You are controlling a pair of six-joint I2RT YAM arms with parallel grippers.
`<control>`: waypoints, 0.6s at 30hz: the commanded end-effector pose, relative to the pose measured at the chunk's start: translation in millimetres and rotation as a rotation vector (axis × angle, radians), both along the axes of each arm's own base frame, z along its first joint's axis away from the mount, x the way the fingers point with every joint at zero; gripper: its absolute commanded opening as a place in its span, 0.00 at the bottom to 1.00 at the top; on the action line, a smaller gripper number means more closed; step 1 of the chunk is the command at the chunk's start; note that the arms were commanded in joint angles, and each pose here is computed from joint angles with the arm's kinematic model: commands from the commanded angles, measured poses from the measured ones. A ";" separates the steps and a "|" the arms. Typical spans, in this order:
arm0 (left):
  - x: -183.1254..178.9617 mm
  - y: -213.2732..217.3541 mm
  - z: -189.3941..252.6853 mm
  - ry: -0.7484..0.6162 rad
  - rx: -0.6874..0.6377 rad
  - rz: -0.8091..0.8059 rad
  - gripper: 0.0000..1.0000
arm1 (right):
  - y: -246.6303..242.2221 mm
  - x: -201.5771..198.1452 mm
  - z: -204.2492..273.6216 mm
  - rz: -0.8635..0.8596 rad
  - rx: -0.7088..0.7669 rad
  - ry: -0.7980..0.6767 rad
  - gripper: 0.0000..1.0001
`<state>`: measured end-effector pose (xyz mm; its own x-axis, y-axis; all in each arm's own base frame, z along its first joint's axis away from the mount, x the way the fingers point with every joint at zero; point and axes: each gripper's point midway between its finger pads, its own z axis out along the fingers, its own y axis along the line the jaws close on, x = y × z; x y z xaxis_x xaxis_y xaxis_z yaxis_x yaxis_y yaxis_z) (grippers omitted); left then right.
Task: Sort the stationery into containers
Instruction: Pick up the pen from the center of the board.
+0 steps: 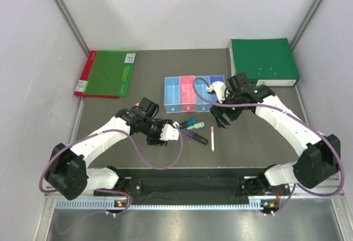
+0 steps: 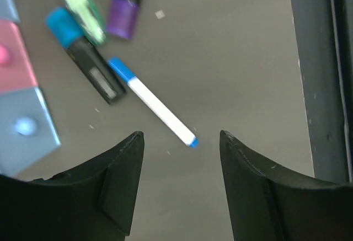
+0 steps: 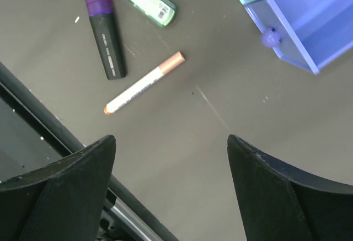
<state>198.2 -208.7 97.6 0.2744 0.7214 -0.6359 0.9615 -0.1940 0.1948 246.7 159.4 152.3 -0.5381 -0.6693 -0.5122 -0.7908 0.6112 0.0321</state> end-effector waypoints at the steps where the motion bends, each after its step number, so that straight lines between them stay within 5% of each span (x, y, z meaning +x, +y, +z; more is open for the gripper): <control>1: 2.6 13.6 -11.3 -0.043 0.091 -0.048 0.61 | 24.7 17.7 -6.9 -0.020 0.067 0.003 0.77; 10: 11.1 -6.0 -34.1 0.108 0.141 -0.018 0.52 | 40.5 38.8 -42.7 -0.081 0.076 0.063 0.69; 18: 11.2 -8.2 -62.0 0.171 0.203 0.031 0.53 | 46.5 32.1 -47.8 -0.101 0.095 0.067 0.67</control>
